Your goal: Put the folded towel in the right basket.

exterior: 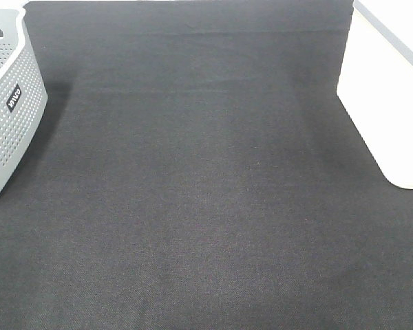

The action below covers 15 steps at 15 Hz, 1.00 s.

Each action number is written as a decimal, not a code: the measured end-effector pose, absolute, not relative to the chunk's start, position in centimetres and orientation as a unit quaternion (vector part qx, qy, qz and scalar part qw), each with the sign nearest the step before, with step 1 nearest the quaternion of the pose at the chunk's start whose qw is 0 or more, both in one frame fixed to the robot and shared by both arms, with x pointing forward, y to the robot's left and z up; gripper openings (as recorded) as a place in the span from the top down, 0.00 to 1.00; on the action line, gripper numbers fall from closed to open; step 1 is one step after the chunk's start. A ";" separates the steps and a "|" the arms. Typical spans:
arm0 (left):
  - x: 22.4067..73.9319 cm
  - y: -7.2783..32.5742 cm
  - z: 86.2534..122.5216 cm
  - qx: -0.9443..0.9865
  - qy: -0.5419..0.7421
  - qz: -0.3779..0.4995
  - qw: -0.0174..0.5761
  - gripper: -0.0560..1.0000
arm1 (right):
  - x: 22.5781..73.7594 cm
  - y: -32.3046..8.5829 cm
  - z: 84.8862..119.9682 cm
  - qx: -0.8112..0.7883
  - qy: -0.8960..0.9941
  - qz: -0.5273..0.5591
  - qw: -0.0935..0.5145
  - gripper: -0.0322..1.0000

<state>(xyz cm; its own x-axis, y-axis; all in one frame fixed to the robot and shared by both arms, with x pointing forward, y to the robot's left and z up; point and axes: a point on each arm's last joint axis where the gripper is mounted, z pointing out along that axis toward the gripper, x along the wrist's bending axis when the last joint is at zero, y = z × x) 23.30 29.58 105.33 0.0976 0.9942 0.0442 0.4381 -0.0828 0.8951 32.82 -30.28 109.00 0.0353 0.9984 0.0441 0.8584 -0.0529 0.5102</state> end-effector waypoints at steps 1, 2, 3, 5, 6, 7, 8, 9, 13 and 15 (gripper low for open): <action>23.3 29.6 105.3 0.637 0.562 0.368 0.378 0.11 | 31.1 -30.3 108.4 0.698 0.658 0.203 0.197 0.22; 23.3 29.6 105.3 0.637 0.562 0.368 0.378 0.11 | 29.8 -30.2 107.7 0.695 0.651 0.214 0.217 0.22; 23.3 29.6 105.3 0.637 0.562 0.368 0.378 0.11 | 28.3 -29.9 107.0 0.688 0.643 0.236 0.242 0.22; 23.3 29.6 105.3 0.637 0.562 0.368 0.378 0.11 | 27.3 -29.6 105.7 0.666 0.656 0.254 0.248 0.22; 23.3 29.6 105.3 0.637 0.562 0.368 0.378 0.11 | 26.9 -29.5 105.5 0.649 0.668 0.263 0.252 0.22; 23.3 29.6 105.3 0.637 0.562 0.368 0.378 0.11 | 26.5 -29.5 105.5 0.631 0.676 0.275 0.262 0.22; 23.3 29.6 105.3 0.637 0.562 0.368 0.378 0.11 | 26.0 -29.5 105.7 0.617 0.677 0.289 0.279 0.22; 23.3 29.6 105.3 0.637 0.562 0.368 0.378 0.11 | 26.0 -29.5 105.7 0.617 0.677 0.289 0.279 0.22; 23.3 29.6 105.3 0.637 0.562 0.368 0.378 0.11 | 24.6 -29.7 105.3 0.586 0.653 0.337 0.341 0.22; 23.3 29.6 105.3 0.637 0.562 0.368 0.378 0.11 | 24.4 -29.7 105.3 0.584 0.650 0.342 0.346 0.22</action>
